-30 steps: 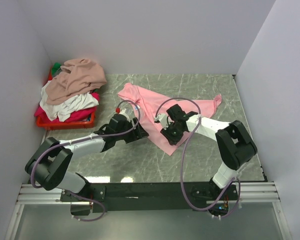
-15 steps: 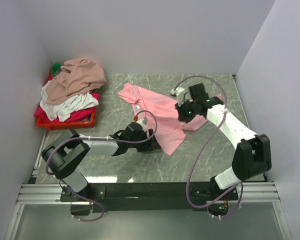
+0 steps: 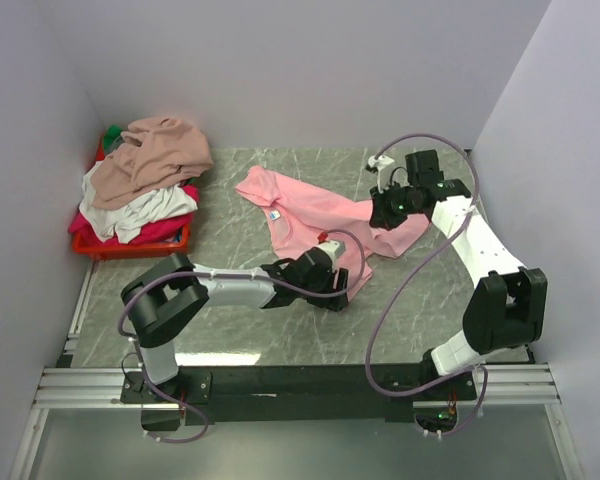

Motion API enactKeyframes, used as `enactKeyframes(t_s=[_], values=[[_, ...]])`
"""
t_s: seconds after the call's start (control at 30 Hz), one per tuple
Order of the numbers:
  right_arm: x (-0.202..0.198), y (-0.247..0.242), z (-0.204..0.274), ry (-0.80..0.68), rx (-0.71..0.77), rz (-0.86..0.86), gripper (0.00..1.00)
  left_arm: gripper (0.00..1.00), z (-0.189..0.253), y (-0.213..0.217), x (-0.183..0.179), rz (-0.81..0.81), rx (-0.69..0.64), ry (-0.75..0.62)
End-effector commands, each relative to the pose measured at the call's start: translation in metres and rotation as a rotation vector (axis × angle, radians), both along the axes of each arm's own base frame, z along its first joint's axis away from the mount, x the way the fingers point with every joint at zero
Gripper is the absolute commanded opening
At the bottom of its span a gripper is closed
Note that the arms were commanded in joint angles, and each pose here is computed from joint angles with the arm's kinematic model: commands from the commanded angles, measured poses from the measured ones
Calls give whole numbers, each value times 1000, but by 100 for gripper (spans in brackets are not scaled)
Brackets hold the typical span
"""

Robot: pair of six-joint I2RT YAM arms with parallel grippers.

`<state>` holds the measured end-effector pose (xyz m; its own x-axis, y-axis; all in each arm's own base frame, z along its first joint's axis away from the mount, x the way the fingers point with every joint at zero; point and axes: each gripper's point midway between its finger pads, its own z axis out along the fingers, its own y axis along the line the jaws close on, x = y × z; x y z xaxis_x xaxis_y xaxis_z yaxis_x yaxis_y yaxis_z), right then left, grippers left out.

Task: Fold and stack the t-shirts
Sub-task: Flatten the tshirt out

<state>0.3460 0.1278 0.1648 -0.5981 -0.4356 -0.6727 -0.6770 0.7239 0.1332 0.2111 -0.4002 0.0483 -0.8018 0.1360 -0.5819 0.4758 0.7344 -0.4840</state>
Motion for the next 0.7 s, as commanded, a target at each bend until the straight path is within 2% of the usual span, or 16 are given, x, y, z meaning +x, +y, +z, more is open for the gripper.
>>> enactKeyframes(t_s=[0.0,0.17,0.27,0.3,0.37,0.4,0.47,0.67], values=[[14,-3,22,-28,58,2,0,68,-5,-1,11,-34,116,-97],[21,-11,28,-25,77,-16,0,61,-26,-4,12,-65,270,-127],[23,-14,31,-27,83,-19,0,52,-38,-3,12,-75,353,-153],[25,-15,34,-33,85,-21,0,40,-41,-3,12,-80,372,-158],[26,-17,38,-43,86,-24,0,29,-48,0,11,-84,421,-169],[29,-17,42,-54,86,-26,0,15,-52,4,8,-93,447,-166],[33,-20,48,-70,77,-42,0,0,-55,8,0,-106,476,-171],[69,-31,80,-174,41,-123,0,0,-45,33,-54,-193,497,-160]])
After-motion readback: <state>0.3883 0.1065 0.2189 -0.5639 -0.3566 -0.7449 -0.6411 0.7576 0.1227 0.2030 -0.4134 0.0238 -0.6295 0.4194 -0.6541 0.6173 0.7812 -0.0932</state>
